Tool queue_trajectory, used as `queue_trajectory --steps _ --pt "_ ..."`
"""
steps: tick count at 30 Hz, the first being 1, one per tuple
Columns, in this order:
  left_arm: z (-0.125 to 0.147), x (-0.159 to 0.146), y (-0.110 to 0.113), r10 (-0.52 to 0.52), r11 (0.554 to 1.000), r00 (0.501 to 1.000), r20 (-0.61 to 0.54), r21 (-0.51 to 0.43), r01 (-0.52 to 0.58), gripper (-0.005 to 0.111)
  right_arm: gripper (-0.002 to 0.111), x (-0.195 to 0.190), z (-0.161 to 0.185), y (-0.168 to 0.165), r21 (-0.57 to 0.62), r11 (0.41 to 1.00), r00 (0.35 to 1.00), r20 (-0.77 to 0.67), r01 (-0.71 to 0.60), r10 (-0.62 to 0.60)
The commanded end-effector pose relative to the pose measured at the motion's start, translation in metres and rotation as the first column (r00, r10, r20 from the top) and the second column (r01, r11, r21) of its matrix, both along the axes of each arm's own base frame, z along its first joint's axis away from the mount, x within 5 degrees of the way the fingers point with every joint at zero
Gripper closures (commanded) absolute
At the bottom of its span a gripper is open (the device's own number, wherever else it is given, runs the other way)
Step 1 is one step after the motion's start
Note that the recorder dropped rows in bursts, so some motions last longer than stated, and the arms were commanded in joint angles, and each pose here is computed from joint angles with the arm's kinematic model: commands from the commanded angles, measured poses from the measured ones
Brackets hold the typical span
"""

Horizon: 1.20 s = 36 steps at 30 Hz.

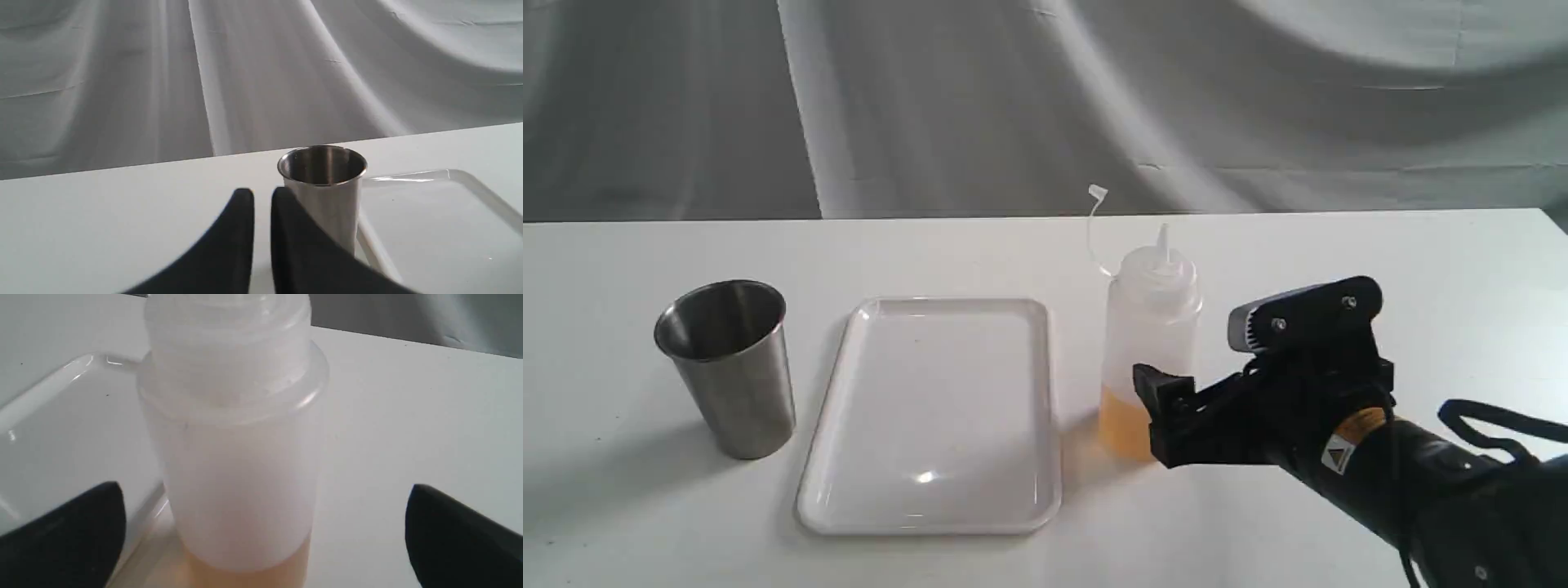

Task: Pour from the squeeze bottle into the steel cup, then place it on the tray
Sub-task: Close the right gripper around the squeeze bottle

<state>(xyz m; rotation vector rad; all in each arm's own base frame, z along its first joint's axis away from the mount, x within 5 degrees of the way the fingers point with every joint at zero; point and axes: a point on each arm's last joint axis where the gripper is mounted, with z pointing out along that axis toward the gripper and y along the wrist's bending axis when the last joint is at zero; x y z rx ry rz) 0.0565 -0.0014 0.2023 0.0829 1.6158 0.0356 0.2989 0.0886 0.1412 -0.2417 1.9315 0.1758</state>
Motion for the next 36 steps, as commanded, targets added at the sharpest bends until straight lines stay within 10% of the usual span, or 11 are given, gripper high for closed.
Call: queue_trajectory --steps 1,36 --pt "-0.001 0.000 0.000 -0.005 1.000 1.000 0.002 0.000 0.005 0.098 0.017 0.006 -0.003 0.003 -0.003 1.000 1.000 -0.015 -0.002 0.002" --pt "-0.001 0.000 0.000 -0.005 1.000 1.000 0.002 -0.002 0.005 0.098 0.034 0.045 -0.035 0.015 -0.006 1.000 0.998 -0.068 0.017 -0.018"
